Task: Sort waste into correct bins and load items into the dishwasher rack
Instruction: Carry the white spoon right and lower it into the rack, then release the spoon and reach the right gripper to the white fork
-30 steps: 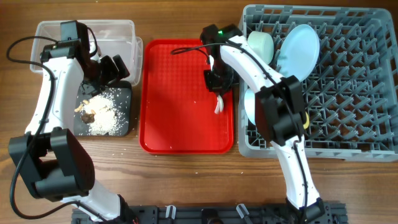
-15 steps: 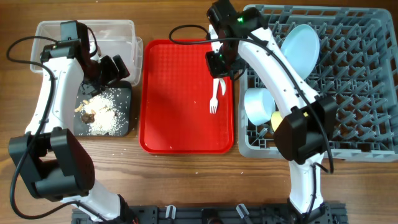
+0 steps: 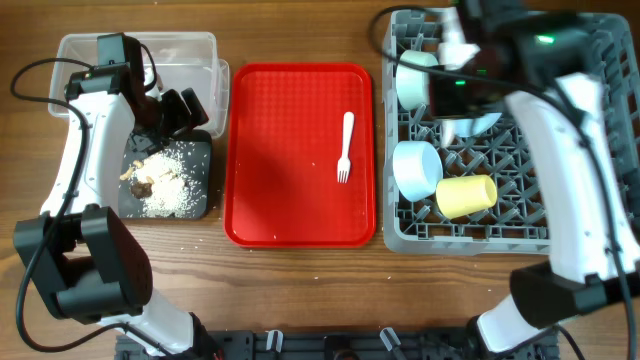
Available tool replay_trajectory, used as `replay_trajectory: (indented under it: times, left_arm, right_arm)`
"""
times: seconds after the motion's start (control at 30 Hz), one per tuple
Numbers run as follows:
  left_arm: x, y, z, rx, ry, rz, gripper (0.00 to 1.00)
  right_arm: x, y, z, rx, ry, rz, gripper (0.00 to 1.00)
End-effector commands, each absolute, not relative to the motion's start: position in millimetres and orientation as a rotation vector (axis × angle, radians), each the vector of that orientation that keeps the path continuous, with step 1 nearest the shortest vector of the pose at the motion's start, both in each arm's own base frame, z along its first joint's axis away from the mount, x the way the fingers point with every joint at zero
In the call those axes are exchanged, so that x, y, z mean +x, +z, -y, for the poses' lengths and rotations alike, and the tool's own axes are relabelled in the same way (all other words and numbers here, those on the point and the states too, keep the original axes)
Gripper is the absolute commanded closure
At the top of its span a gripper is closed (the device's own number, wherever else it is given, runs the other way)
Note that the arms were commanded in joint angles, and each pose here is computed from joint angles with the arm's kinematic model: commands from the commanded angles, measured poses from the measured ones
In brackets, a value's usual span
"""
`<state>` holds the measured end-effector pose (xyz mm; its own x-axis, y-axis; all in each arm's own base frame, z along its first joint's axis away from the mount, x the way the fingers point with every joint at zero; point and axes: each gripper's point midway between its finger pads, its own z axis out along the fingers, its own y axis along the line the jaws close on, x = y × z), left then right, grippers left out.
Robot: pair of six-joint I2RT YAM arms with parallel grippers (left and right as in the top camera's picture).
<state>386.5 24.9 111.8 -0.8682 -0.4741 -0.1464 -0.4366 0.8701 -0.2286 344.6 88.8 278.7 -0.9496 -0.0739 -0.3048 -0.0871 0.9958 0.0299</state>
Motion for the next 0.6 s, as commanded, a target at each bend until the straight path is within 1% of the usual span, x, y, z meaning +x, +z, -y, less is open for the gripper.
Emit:
replay_trajectory:
  times: [0.0, 0.2, 0.27, 0.57]
  left_arm:
    - [390, 123, -23, -0.704, -0.306, -2.812, 0.00]
    - [390, 123, -23, -0.704, -0.306, -2.812, 0.00]
    - [390, 123, -23, -0.704, -0.306, -2.811, 0.00]
    - [390, 123, -23, -0.704, -0.306, -2.812, 0.00]
  right_arm:
    - [348, 253, -57, -0.008, -0.077, -2.903, 0.96]
    - [347, 212, -25, 0.162, -0.132, -2.983, 0.96]
    - [346, 206, -21, 0.262, -0.127, -2.988, 0.96]
    - [357, 235, -15, 0.633, -0.061, -2.769, 0.96]
